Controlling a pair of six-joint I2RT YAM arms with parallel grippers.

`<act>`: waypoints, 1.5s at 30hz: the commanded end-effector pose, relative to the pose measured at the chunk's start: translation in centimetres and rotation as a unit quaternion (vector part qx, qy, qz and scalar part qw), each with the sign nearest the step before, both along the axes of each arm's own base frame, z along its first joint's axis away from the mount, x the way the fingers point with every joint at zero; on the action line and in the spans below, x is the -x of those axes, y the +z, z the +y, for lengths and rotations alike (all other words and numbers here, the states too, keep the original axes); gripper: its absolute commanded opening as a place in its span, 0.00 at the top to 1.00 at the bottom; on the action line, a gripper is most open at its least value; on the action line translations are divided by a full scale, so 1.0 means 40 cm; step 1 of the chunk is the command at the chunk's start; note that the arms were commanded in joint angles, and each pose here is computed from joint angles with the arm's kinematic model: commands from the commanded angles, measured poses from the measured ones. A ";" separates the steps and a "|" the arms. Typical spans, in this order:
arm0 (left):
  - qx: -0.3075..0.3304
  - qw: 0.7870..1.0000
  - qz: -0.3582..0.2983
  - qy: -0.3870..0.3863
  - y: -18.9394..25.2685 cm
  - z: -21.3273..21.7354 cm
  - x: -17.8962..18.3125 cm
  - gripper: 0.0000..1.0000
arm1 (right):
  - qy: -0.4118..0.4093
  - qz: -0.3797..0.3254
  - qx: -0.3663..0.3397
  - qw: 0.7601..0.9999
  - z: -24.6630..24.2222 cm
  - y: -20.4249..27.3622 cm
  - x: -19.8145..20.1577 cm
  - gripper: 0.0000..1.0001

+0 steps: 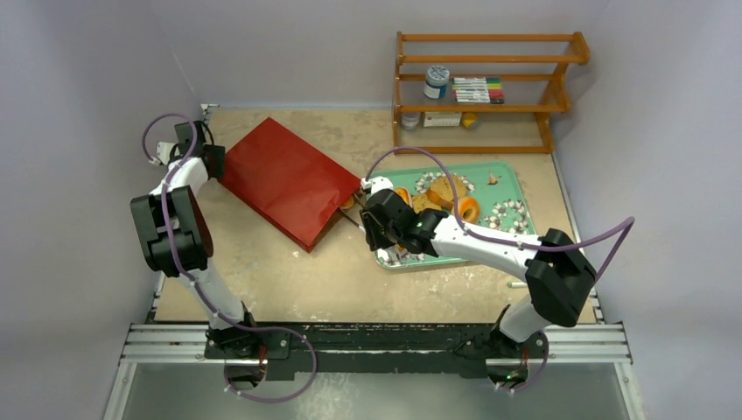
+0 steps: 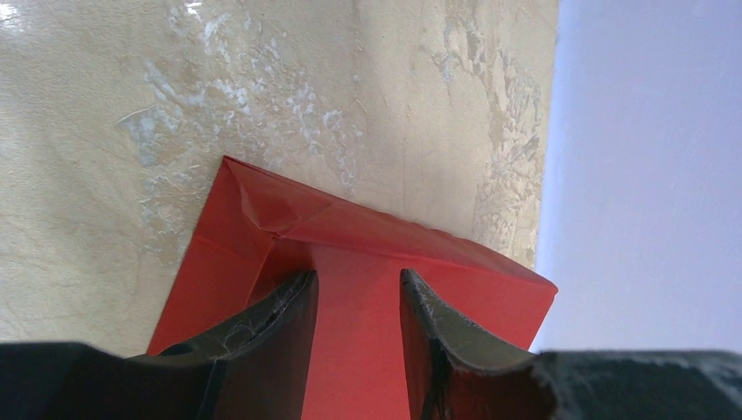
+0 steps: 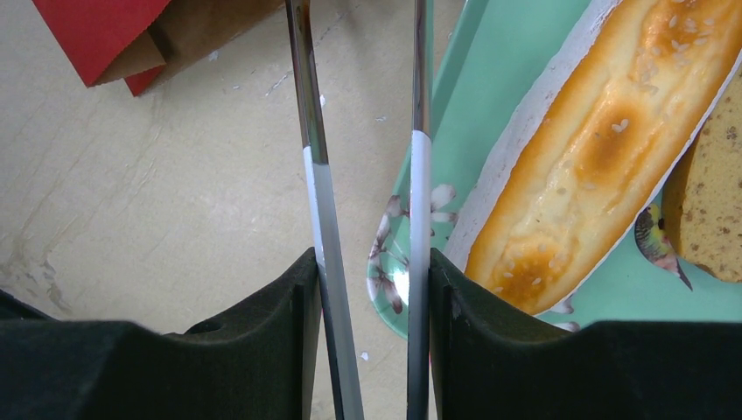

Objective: Take the fake bread out of the paper bag
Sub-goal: Take out the fake bread from the paper bag.

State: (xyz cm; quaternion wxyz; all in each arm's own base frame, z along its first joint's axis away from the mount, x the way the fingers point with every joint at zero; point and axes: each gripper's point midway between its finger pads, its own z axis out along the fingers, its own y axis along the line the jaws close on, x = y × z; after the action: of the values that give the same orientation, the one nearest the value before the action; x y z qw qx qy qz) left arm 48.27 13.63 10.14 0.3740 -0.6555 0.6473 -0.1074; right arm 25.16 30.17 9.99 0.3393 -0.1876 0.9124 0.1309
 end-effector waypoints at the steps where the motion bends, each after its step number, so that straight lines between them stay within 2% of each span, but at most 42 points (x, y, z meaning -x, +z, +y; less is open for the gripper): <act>1: 0.003 0.999 -0.031 0.015 0.028 0.017 -0.026 0.62 | 0.008 -0.028 -0.036 0.999 0.025 0.087 -0.018 0.94; 5: 0.004 0.999 -0.036 0.017 0.032 0.015 -0.021 0.62 | 0.009 -0.025 -0.037 0.999 0.022 0.085 -0.012 0.94; 18: 0.002 0.999 -0.031 0.014 0.031 0.008 0.000 0.62 | 0.011 -0.019 -0.029 0.999 0.085 -0.005 -0.056 0.69; 35: -0.003 1.000 -0.027 0.010 0.020 0.012 -0.005 0.62 | 0.025 0.005 -0.045 0.999 0.169 -0.122 -0.074 0.59; 45: -0.003 1.000 -0.025 0.009 0.008 0.014 -0.008 0.62 | 0.012 0.001 -0.013 1.000 0.172 -0.148 -0.082 0.53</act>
State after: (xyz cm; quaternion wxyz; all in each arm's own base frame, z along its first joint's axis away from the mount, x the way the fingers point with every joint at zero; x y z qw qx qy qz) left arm 48.09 13.52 9.36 0.3716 -0.6633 0.6397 -0.1127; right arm 28.50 35.83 3.55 0.3364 -0.1968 0.9103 0.1394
